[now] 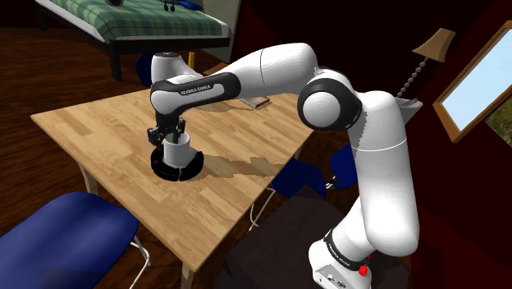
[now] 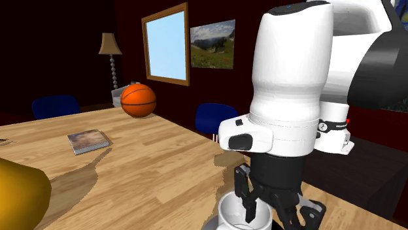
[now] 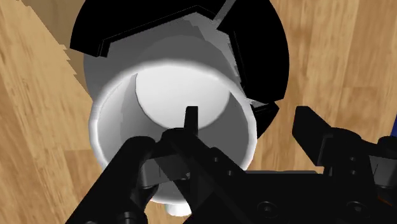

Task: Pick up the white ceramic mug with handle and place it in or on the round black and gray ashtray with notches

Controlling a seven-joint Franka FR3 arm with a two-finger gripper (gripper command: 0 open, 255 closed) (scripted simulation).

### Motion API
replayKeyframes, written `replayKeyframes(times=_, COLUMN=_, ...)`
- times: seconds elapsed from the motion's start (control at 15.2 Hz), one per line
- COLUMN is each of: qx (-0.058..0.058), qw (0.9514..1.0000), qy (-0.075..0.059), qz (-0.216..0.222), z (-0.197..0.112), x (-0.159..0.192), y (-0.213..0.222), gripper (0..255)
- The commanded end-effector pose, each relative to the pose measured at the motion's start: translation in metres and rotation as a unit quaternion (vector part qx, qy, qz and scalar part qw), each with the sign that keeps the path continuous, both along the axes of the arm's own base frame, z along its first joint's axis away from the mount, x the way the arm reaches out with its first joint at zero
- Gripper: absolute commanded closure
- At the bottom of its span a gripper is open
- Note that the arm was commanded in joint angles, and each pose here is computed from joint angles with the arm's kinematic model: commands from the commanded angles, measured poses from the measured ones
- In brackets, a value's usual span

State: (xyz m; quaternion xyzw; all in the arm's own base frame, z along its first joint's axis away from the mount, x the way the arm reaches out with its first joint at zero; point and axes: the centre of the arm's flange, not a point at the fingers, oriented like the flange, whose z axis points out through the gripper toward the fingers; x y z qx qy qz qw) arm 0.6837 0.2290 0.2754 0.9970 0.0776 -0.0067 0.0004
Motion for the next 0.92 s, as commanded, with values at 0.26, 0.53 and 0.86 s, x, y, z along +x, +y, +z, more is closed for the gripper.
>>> replayKeyframes(times=0.26, qx=0.0, qw=1.0, qy=0.0, qz=0.0, z=0.013, x=0.0, y=0.0, gripper=0)
replayKeyframes(times=0.53, qx=0.0, qw=1.0, qy=0.0, qz=0.0, z=0.05, x=0.001, y=0.0, gripper=0)
replayKeyframes(times=0.86, qx=0.0, qw=1.0, qy=0.0, qz=0.0, z=0.05, x=0.001, y=0.0, gripper=0)
